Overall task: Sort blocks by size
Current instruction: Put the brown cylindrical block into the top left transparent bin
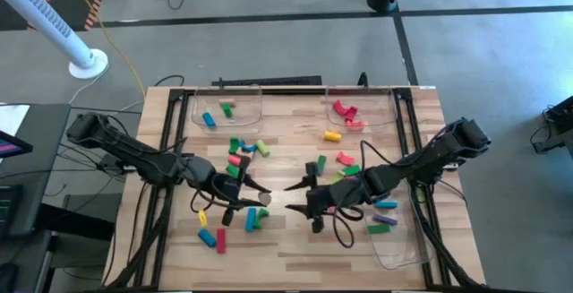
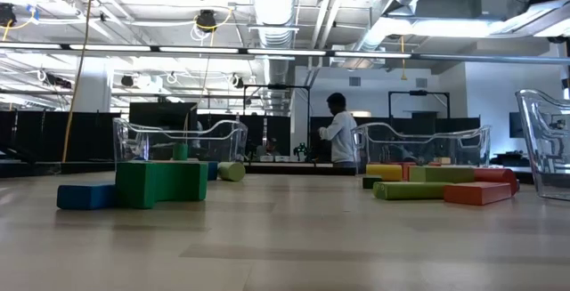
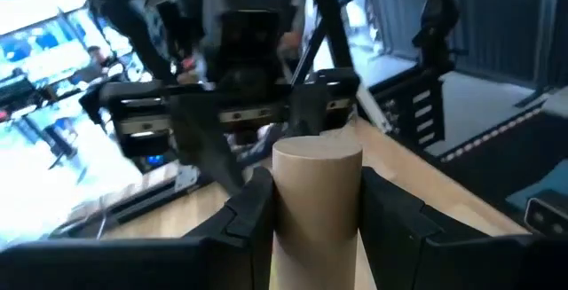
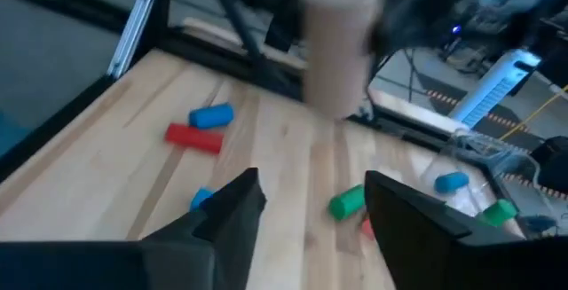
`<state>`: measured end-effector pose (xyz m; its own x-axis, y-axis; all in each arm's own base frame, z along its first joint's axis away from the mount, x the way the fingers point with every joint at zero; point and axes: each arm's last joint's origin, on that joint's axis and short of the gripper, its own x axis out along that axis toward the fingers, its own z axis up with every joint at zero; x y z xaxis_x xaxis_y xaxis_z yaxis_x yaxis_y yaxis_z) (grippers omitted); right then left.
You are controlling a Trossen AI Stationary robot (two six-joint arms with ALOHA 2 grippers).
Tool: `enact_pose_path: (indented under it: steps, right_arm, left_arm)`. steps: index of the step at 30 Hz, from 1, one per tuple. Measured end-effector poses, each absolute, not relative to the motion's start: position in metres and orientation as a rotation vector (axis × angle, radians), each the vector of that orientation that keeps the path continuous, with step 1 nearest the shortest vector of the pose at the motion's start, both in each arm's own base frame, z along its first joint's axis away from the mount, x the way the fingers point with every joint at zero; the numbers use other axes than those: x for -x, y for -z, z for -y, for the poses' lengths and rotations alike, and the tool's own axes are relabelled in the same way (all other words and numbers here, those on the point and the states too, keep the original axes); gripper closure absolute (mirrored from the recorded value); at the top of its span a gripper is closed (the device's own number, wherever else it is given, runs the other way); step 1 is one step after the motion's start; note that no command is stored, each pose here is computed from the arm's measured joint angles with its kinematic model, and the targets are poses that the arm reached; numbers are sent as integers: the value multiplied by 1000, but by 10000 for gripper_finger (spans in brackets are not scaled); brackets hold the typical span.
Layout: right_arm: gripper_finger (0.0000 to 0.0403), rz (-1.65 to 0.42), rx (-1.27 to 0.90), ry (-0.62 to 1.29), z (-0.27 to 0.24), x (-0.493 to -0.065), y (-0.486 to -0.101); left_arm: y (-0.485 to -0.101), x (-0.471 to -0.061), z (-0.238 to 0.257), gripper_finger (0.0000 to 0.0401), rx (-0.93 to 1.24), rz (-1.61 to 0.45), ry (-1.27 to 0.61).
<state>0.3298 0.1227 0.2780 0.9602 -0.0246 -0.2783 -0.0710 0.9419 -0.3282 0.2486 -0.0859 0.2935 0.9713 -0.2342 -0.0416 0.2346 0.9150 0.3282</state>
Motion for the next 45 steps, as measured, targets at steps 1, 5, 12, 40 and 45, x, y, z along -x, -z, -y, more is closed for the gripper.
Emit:
enact_pose_path:
  steps: [1, 5, 12, 40, 45]
  right_arm:
    - [154, -273, 337, -15, -120, -331, -279]
    - [132, -243, 334, -2, -115, -334, -282]
    - [127, -175, 369, -9, -111, -348, -277]
    - [127, 4, 336, -69, -91, -393, -261]
    - [127, -2, 344, -82, -93, -396, -261]
  left_arm:
    - [-292, -249, 84, 279, -334, 17, 250]
    - [-290, -246, 79, 279, -339, 149, 283]
    - [-286, -242, 70, 279, -331, 280, 284]
    - [-276, -247, 71, 279, -313, 259, 307]
    - [-267, -255, 72, 279, -320, 237, 303]
